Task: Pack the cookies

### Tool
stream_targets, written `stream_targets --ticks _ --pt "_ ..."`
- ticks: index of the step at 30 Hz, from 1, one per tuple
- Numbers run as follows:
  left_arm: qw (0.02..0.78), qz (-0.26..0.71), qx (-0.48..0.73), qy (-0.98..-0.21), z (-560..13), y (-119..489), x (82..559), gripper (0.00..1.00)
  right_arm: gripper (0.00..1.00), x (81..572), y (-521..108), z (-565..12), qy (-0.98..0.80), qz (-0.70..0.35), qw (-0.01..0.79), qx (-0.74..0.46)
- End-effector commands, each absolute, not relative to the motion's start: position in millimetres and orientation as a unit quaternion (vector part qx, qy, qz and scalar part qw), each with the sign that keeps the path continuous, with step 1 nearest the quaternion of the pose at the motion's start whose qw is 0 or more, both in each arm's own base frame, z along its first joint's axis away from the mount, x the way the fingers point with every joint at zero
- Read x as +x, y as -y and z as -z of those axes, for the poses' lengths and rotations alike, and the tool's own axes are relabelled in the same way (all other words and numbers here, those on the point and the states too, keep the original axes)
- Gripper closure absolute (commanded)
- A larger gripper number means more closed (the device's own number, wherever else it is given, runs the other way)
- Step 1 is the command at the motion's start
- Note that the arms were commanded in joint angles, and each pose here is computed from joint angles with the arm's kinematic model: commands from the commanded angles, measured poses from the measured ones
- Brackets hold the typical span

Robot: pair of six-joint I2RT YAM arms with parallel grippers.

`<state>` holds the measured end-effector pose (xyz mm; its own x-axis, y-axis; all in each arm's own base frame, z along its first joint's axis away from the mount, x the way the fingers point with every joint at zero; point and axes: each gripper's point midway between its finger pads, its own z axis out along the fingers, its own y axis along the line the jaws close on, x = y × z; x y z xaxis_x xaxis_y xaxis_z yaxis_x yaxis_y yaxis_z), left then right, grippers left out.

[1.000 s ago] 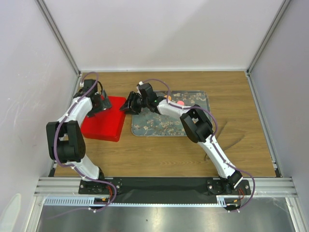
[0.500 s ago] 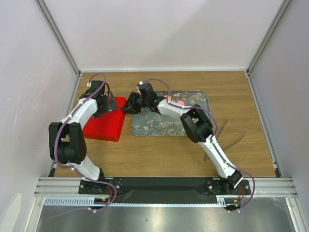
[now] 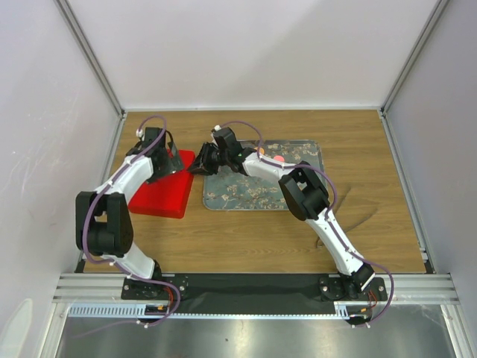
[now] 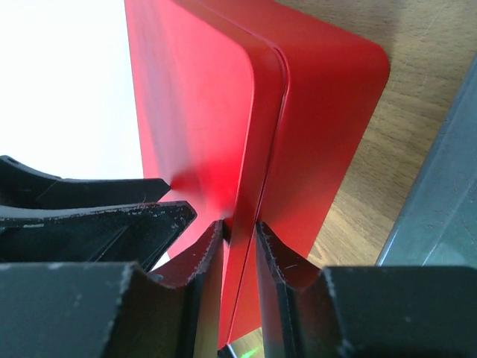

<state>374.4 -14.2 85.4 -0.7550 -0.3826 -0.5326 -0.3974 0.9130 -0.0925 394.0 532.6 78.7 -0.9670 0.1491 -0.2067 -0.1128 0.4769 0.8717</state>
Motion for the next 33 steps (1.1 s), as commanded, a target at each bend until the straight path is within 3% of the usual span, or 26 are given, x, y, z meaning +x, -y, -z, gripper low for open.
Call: stream_targets --ticks 1,5,10,16,33 --pt "0.221 -0.01 -0.235 -0.946 -60.2 26.2 334.0 0.07 0.78 371.0 -519.9 -30.5 -0.896 -0.43 0.111 0.006" --pt "0.198 -0.01 -0.252 -0.947 -44.8 27.4 318.0 0.07 0.8 367.9 -517.4 -23.8 -0.903 -0.416 0.104 0.008" --pt "0.182 -0.025 -0.272 -0.945 -33.5 23.0 302.0 0.07 0.64 367.6 -515.8 -38.3 -0.898 -0.424 0.119 -0.004" --pt "0.186 -0.03 -0.31 -0.932 -27.0 19.7 285.8 0.07 0.52 363.7 -508.8 -53.1 -0.896 -0.421 0.141 -0.027" --pt "0.182 -0.015 -0.332 -0.925 -30.5 26.7 301.3 0.07 0.41 282.3 -499.8 -91.3 -0.863 -0.47 0.133 -0.129"
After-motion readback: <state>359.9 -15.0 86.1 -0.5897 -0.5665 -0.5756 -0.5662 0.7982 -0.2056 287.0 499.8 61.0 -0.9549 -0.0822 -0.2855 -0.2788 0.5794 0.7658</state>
